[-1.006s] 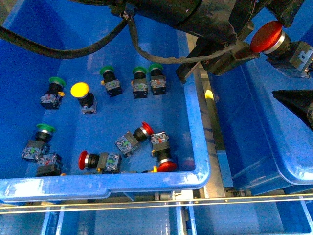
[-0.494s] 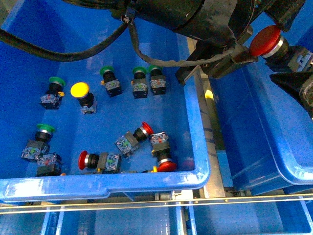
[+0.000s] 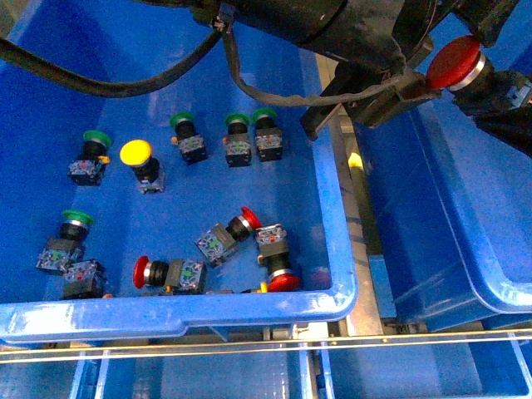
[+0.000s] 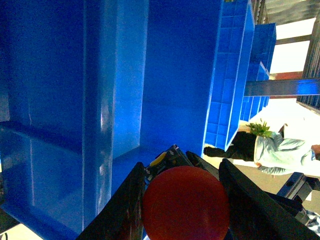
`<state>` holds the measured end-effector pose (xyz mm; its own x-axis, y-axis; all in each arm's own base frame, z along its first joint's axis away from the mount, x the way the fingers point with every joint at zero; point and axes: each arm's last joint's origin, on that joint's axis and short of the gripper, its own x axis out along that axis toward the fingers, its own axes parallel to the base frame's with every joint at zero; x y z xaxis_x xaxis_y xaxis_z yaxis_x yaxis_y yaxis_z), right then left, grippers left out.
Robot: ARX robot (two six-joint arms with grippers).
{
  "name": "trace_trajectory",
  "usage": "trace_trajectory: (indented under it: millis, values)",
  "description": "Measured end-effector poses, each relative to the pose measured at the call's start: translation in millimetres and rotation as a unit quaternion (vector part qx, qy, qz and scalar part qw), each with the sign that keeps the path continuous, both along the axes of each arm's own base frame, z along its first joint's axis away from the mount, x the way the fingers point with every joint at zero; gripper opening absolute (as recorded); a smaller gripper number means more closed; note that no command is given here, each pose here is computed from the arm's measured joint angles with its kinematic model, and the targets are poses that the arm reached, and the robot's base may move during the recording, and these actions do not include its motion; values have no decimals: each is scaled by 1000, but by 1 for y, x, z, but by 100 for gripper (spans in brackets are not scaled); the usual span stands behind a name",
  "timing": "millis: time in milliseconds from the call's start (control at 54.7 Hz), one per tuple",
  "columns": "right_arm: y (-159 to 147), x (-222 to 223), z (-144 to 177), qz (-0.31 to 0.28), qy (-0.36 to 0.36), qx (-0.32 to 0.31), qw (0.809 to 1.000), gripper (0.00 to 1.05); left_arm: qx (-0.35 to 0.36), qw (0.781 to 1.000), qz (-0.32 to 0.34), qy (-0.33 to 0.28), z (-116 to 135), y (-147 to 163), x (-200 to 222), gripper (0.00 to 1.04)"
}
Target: Pick red and yellow buttons and place in box
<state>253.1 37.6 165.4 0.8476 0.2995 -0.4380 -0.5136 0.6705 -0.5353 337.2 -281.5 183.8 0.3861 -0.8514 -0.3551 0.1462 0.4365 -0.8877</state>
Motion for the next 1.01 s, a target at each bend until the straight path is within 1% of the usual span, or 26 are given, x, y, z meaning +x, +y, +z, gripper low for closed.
trace_trajectory:
  millis: [256,512,585,640,823,896,1006]
  values:
    - [-1,-1,-2,-1,2,-2,1000,30,3,1000,0,1,-1,0,0,36]
    - [-11,-4,-3,-12,4,1,1000,29,7,1000,1,0,-1,-1,2,36]
    - [-15,-5,-3,-12,5,4,1000,29,6,1000,0,-3,0,-1,2,46]
    - [-18,-7,-2,-16,2,5,1000,29,7,1000,-2,-5,-1,-1,2,57]
    - [-26,-11,0,-25,0,8,1000,29,14,1000,-5,-8,-3,-1,5,83]
    - [-29,-13,-1,-29,1,7,1000,29,21,1000,-5,-8,-7,1,6,98]
    - [-30,-15,-2,-29,6,7,1000,29,25,1000,-5,-8,-8,2,7,97]
